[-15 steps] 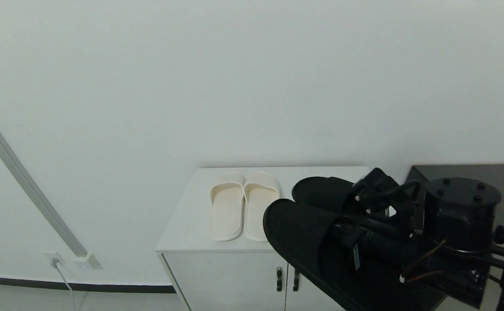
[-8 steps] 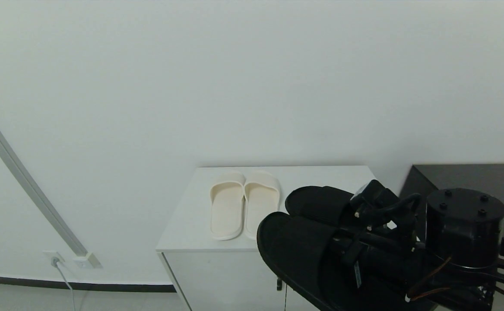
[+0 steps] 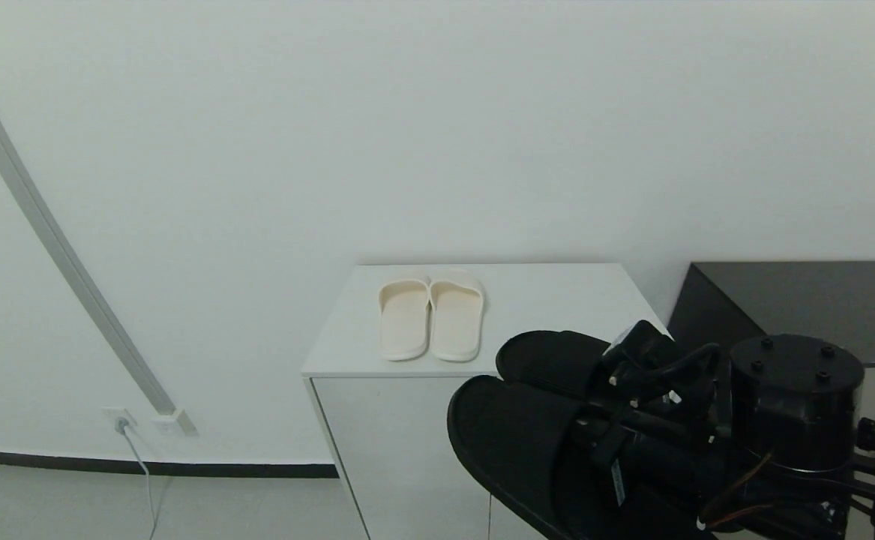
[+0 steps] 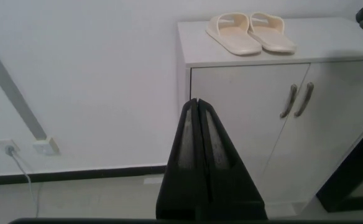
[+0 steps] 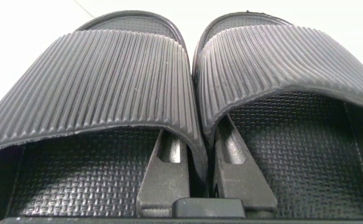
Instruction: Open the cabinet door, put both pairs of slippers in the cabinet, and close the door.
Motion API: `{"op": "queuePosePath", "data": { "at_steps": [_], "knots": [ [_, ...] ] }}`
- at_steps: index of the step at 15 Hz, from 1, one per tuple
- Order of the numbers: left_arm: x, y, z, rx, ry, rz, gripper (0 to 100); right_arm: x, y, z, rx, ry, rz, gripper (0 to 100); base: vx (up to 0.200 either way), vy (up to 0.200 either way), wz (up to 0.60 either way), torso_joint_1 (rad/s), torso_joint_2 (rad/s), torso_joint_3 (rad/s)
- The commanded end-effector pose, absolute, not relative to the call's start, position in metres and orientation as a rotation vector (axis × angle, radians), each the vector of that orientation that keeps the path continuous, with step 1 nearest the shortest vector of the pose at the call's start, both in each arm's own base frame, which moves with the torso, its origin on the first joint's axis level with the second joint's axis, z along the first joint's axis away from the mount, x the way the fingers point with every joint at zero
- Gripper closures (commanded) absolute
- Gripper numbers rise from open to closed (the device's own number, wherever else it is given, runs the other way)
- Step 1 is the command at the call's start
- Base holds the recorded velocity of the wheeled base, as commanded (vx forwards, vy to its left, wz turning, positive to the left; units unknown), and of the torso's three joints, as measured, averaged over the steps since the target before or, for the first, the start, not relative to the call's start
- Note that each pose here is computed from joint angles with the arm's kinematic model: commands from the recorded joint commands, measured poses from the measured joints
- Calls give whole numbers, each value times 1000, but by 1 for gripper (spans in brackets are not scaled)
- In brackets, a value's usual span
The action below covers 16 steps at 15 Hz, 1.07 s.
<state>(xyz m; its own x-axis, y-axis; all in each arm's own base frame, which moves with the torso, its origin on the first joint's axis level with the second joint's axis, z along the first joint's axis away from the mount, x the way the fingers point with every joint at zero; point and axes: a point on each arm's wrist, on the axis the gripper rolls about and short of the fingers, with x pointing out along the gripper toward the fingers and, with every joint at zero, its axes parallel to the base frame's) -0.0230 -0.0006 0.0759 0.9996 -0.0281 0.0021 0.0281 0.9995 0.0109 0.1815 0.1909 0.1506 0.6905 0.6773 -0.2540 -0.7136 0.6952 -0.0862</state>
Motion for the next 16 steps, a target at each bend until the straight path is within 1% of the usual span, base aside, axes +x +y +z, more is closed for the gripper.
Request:
{"op": "queuePosePath", "data": {
  "at_steps": [1,11,12,14,16],
  "knots": [
    [-23,-1,76,11,-2,-29,100,182,191,149,-186,214,782,100,0,0,0,0,0,0],
    [-23,-1,76,9,0,-29,100,180,190,143,-195,238,798,100,0,0,0,0,0,0],
    [-23,-1,76,9,1,-29,0,179,189,142,-198,241,799,100,0,0,0,0,0,0],
    [-23,-1,76,11,0,-28,0,179,189,141,-202,245,797,100,0,0,0,0,0,0],
    [-23,-1,76,11,-2,-29,0,177,187,141,-201,244,797,100,0,0,0,-122,288,149]
  ]
}}
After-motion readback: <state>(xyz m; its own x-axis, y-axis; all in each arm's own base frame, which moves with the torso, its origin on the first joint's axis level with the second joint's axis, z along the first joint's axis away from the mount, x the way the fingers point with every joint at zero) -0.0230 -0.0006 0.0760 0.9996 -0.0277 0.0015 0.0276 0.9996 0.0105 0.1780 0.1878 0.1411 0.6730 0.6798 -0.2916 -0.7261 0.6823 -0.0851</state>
